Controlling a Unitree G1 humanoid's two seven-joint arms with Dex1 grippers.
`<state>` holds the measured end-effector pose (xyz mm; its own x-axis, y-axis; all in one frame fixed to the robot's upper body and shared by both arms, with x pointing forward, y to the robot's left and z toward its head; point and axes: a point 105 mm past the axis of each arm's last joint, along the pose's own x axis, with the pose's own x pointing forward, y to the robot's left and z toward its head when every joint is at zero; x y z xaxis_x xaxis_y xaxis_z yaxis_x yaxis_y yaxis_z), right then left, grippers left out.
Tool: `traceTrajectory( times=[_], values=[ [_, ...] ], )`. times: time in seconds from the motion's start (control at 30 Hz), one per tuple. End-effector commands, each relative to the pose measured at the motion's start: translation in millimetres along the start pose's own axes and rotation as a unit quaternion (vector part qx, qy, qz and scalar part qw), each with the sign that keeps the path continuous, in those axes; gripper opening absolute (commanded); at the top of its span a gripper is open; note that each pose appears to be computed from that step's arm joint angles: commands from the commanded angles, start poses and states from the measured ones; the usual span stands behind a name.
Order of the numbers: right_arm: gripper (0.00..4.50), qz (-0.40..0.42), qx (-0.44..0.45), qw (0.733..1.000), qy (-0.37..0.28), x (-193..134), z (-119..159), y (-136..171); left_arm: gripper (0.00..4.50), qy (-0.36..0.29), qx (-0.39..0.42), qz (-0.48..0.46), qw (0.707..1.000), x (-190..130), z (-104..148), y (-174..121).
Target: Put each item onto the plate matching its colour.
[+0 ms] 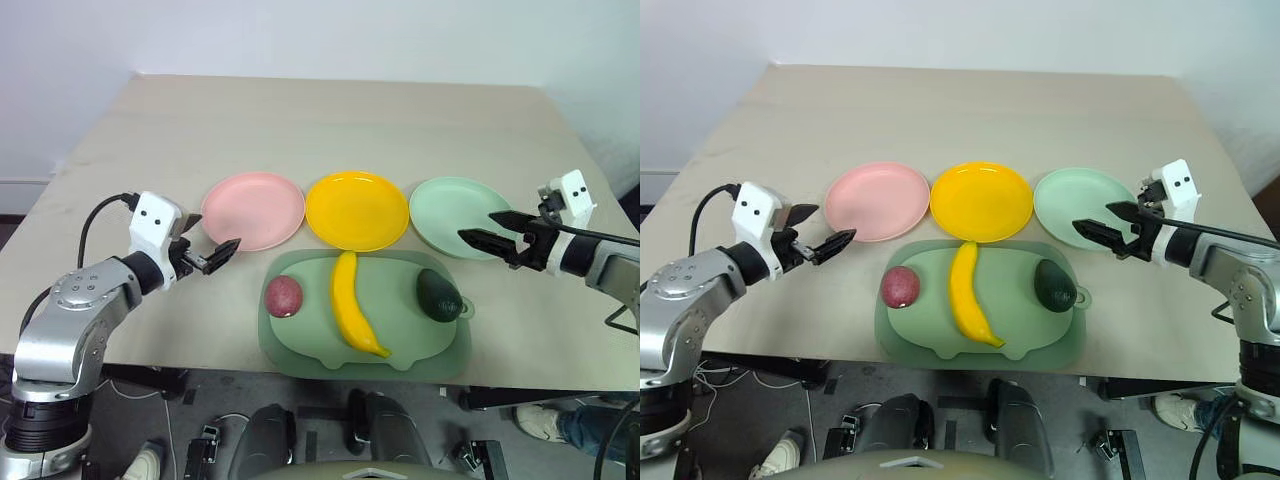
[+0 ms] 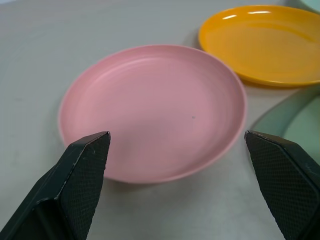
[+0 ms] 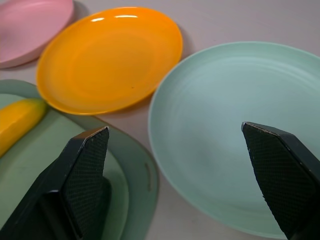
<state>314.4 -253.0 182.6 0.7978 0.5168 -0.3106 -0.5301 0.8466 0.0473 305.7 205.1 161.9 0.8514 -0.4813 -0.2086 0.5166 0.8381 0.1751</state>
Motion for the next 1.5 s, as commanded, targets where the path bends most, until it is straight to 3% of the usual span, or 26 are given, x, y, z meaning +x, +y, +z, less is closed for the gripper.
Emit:
traceTrajectory(
  times=[0.03,0.47,0.73,1.03,1.37,1.5],
  values=[
    [4.45,-0.003,-0.026,0.999,-0.024,-7.6,18.2,1.7,4.50,-0.022,0.011,-0.009,1.000,-1.4,10.6,-0.4],
    [4.45,-0.015,-0.027,0.999,-0.015,-26.7,10.8,2.2,4.50,-0.047,0.000,-0.044,0.998,-13.0,14.0,-29.5],
    [4.45,0.015,-0.015,1.000,-0.009,-22.1,3.3,24.9,4.50,-0.041,0.006,-0.029,0.999,-21.0,11.3,-19.4],
    [4.45,0.041,-0.017,0.999,0.009,-19.8,-1.0,38.9,4.50,-0.034,0.016,-0.037,0.999,-8.5,9.0,-19.1],
    [4.45,0.110,-0.023,0.991,0.073,-25.7,2.8,70.1,4.50,-0.032,0.007,-0.042,0.999,-5.3,4.0,-23.3],
    [4.45,0.095,-0.060,0.984,0.137,-21.0,-12.2,74.4,4.50,-0.033,0.002,-0.045,0.998,-3.7,3.5,-26.5]
  ],
)
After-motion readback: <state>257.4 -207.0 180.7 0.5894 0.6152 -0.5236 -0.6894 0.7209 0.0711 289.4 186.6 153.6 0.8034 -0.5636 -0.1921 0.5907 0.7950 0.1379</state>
